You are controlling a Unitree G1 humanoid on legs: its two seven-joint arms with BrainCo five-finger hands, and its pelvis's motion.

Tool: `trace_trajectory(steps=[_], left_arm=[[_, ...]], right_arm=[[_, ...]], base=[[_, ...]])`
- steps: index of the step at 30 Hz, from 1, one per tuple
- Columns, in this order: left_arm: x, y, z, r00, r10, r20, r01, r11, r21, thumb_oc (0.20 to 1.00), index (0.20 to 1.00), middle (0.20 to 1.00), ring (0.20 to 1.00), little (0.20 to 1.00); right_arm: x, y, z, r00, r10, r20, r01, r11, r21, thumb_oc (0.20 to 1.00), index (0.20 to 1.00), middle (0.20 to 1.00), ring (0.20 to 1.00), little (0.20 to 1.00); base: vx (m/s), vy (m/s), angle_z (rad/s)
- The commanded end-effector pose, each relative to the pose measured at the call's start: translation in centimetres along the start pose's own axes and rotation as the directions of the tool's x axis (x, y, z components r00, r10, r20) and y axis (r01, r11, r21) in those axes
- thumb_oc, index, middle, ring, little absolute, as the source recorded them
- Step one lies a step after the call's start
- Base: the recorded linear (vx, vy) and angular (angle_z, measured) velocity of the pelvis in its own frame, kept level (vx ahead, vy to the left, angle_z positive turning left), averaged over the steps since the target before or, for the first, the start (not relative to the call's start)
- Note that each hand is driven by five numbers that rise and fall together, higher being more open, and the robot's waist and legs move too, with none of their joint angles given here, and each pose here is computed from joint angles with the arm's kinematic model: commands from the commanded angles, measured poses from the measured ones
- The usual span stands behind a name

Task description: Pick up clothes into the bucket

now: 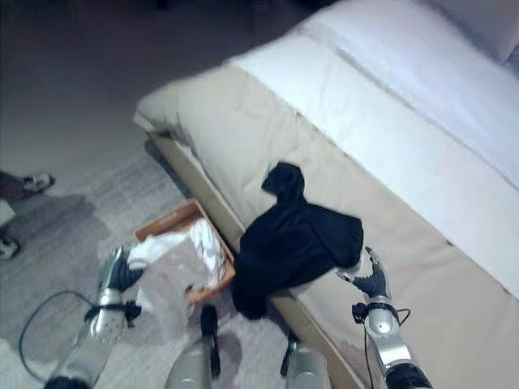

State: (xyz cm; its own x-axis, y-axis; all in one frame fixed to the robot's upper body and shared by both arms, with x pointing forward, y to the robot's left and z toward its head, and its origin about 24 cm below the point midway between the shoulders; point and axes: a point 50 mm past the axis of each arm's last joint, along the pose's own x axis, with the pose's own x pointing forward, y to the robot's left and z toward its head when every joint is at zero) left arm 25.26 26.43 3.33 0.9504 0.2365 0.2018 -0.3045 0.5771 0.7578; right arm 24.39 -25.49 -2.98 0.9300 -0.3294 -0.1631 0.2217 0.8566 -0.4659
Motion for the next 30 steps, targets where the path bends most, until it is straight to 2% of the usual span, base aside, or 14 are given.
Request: trace_trajectory(steps=[1,9,17,21,23,30], left_arm=[[1.3,3.4,0.9,0.98,0.185,0.077,-0.184,0.983,-0.018,0.2,0.2,0.2,0.2,0.2],[3.1,5.5,3.5,0.921,0.366,0.136,-0.357,0.93,-0.086,0.2,0.2,0.2,0.2,0.2],[4.4,7.4,2.5,0.857,0.509,0.086,-0.51,0.86,-0.008,0.2,0.2,0.2,0.2,0.2],[6.2,9.3,2.9,0.807,0.586,0.079,-0.589,0.808,0.026,0.2,0.2,0.2,0.2,0.2],[7.5,10.9,3.7,0.78,0.616,0.107,-0.622,0.783,0.028,0.2,0.2,0.2,0.2,0.2],[8.8,12.2,5.1,0.751,0.647,0.133,-0.65,0.759,-0.024,0.2,0.2,0.2,0.2,0.2]], right_arm=[[0.1,0.0,1.4,0.995,0.011,0.1,-0.011,1.0,-0.001,1.0,1.0,1.0,1.0,1.0],[-0.1,1.4,1.3,0.995,0.026,0.092,-0.028,1.0,0.014,1.0,1.0,1.0,1.0,1.0],[-0.1,2.3,2.8,0.986,0.047,0.158,-0.053,0.998,0.032,1.0,1.0,1.0,1.0,1.0],[0.0,2.2,3.5,0.981,0.049,0.19,-0.056,0.998,0.032,1.0,1.0,1.0,1.0,1.0],[0.0,2.2,3.2,0.982,0.051,0.179,-0.056,0.998,0.023,1.0,1.0,1.0,1.0,1.0],[0.1,2.4,3.4,0.98,0.062,0.188,-0.068,0.997,0.024,1.0,1.0,1.0,1.0,1.0]], base=[[-0.08,0.041,0.01],[-0.07,0.048,0.09],[-0.04,0.022,0.05],[-0.02,0.006,-0.07],[0.01,-0.003,-0.02],[0.02,-0.003,-0.01]])
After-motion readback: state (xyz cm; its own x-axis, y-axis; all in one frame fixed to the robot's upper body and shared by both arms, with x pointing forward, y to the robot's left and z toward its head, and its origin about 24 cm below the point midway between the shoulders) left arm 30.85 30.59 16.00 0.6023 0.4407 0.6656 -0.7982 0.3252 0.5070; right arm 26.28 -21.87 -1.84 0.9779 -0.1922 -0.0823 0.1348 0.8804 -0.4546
